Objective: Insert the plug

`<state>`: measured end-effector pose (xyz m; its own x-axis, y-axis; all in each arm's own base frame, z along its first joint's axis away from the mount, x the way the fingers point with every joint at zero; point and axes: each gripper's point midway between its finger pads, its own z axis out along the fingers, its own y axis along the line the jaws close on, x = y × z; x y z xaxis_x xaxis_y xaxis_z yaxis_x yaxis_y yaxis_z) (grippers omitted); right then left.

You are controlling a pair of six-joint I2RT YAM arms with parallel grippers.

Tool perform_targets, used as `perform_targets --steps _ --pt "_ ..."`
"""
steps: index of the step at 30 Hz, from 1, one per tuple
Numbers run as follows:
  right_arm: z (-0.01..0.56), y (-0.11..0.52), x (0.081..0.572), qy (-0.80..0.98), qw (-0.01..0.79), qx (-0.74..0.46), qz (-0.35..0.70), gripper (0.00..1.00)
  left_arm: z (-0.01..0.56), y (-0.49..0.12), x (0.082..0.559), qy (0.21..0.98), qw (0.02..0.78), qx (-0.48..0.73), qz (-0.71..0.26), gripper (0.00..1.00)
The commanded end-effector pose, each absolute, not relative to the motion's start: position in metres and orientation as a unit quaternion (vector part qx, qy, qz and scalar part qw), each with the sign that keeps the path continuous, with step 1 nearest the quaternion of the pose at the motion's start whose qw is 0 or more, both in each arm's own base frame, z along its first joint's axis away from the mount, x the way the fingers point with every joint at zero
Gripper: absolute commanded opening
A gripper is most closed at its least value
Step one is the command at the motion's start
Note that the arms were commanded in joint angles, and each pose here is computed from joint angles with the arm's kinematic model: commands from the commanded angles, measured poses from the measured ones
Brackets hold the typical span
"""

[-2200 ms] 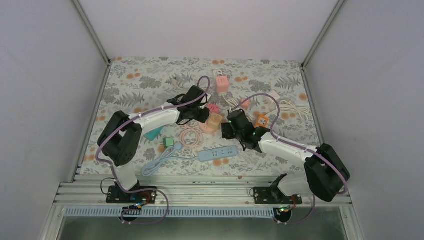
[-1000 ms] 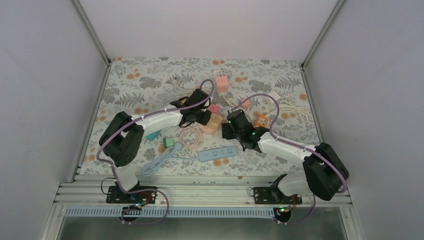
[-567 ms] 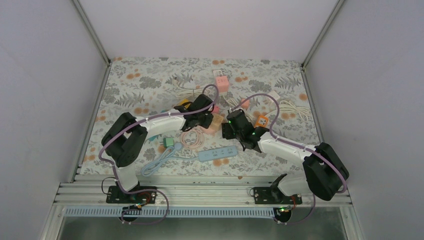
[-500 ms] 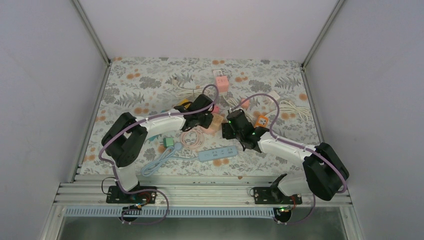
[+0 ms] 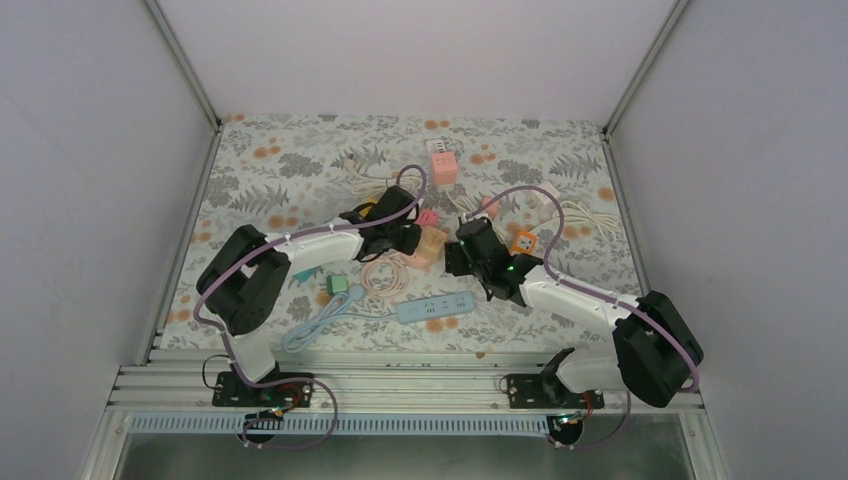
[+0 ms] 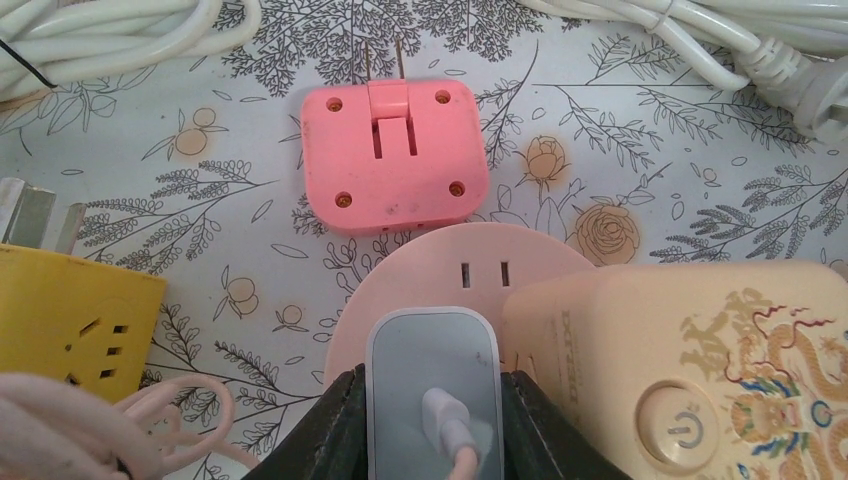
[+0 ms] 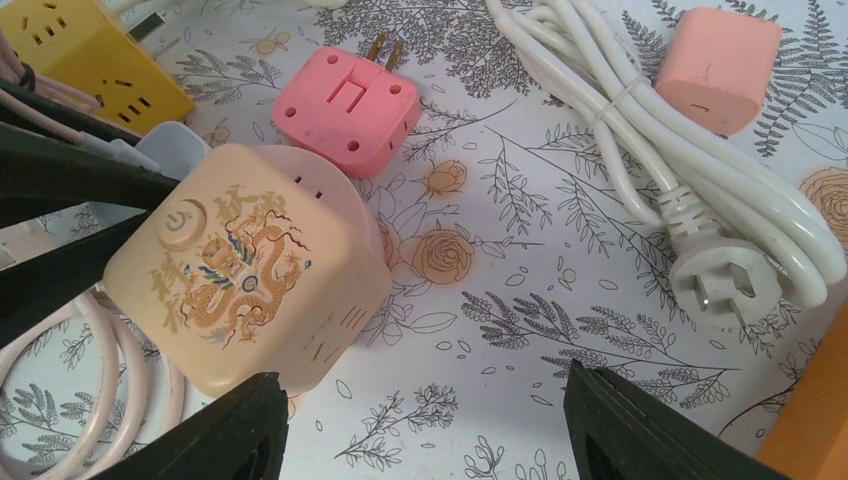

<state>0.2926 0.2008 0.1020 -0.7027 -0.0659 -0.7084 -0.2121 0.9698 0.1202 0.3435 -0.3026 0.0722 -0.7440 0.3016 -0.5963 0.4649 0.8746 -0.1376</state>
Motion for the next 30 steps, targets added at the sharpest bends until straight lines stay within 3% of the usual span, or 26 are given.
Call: perform_targets --steps 1,10,24,27,30 --pt "0.12 0.201 0.302 0.905 0.411 -0.051 0.102 0.72 -0.01 -0.262 0.29 0.96 0.157 0.221 -0.07 0.22" --pt "0.123 0.201 0.304 0.902 0.417 -0.048 0.101 0.72 -0.046 -0.244 0.275 0.968 0.122 0.215 -0.04 0.21" --pt "0.174 0.186 0.319 0.876 0.47 0.013 0.106 0.72 0.031 -0.267 0.281 0.958 0.17 0.212 -0.092 0.25" --pt "0.182 0.184 0.323 0.872 0.476 0.021 0.111 0.72 0.03 -0.266 0.282 0.958 0.171 0.211 -0.087 0.31" --pt "0.19 0.185 0.326 0.869 0.481 0.024 0.116 0.73 0.042 -0.272 0.287 0.956 0.182 0.208 -0.099 0.48"
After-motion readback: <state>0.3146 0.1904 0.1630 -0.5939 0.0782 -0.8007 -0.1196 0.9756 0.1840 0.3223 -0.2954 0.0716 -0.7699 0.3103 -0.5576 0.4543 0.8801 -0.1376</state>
